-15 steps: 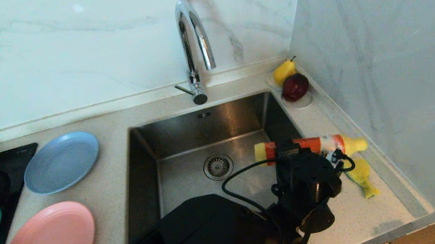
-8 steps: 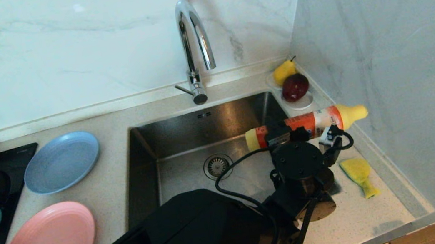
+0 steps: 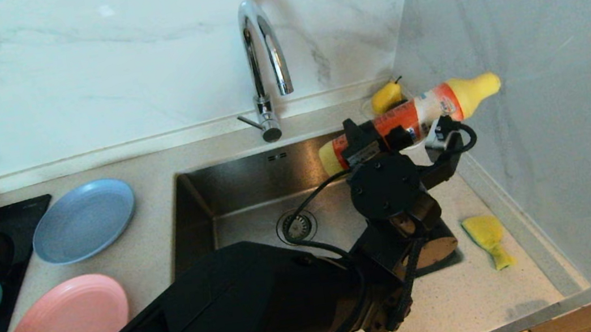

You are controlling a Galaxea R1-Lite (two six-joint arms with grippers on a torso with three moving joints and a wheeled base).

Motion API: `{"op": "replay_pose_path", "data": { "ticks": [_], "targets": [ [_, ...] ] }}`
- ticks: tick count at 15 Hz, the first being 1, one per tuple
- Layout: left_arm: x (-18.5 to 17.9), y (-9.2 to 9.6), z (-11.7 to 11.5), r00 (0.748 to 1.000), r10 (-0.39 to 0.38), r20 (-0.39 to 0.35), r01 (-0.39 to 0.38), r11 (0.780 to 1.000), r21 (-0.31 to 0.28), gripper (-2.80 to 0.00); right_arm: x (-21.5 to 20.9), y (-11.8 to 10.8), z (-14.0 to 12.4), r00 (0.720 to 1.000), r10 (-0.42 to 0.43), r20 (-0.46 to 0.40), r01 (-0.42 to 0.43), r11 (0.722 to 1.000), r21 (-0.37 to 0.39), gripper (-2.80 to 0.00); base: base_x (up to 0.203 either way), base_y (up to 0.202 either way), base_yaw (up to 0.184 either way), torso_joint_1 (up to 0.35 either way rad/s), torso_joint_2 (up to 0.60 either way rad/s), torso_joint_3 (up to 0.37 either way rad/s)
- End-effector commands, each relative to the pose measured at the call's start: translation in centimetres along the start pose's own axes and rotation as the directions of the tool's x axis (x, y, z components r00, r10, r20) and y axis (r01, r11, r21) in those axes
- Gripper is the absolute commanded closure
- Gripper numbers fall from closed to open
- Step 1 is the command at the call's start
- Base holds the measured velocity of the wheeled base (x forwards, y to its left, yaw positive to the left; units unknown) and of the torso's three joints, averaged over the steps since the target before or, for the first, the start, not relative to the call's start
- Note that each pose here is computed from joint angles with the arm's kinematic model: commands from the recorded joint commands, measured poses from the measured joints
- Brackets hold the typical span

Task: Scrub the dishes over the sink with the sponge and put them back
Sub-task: Place the dish soap on the table

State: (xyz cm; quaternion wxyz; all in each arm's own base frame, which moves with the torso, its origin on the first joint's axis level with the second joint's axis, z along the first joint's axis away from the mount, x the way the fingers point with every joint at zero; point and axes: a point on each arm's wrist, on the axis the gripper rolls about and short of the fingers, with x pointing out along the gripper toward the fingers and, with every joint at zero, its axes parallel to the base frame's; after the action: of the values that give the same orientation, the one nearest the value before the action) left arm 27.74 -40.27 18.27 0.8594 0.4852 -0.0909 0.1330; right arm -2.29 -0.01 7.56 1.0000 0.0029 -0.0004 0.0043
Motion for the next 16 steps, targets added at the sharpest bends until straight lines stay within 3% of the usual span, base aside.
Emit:
{"op": "replay_pose_path", "data": {
  "ticks": [1, 4, 8, 12, 16],
  "targets": [
    [0.6, 2.3, 1.3, 0.999, 0.046, -0.007, -0.047, 0.996, -0.078, 0.0, 0.0, 0.0, 0.0, 1.0, 0.001, -0.001, -0.001, 1.0, 0.0, 0.0, 0.0, 0.0, 0.0, 0.0, 0.0, 0.0],
    [1.3, 5.1, 2.4, 0.997, 0.079, -0.009, -0.079, 0.987, -0.138, 0.0, 0.0, 0.0, 0.0, 1.0, 0.001, -0.001, -0.001, 1.0, 0.0, 0.0, 0.0, 0.0, 0.0, 0.0, 0.0, 0.0],
    [1.4, 6.5, 2.6, 0.996, 0.094, -0.002, -0.093, 0.981, -0.173, 0.0, 0.0, 0.0, 0.0, 1.0, 0.001, -0.001, -0.001, 1.0, 0.0, 0.0, 0.0, 0.0, 0.0, 0.0, 0.0, 0.0],
    [1.3, 7.4, 2.5, 0.992, 0.125, -0.009, -0.123, 0.962, -0.244, 0.0, 0.0, 0.0, 0.0, 1.0, 0.001, 0.0, -0.001, 1.0, 0.0, 0.0, 0.0, 0.0, 0.0, 0.0, 0.0, 0.0],
    [1.3, 8.1, 2.6, 0.992, 0.126, -0.008, -0.124, 0.961, -0.248, 0.0, 0.0, 0.0, 0.0, 1.0, 0.001, -0.001, -0.001, 1.0, 0.0, 0.0, 0.0, 0.0, 0.0, 0.0, 0.0, 0.0]
  ]
}}
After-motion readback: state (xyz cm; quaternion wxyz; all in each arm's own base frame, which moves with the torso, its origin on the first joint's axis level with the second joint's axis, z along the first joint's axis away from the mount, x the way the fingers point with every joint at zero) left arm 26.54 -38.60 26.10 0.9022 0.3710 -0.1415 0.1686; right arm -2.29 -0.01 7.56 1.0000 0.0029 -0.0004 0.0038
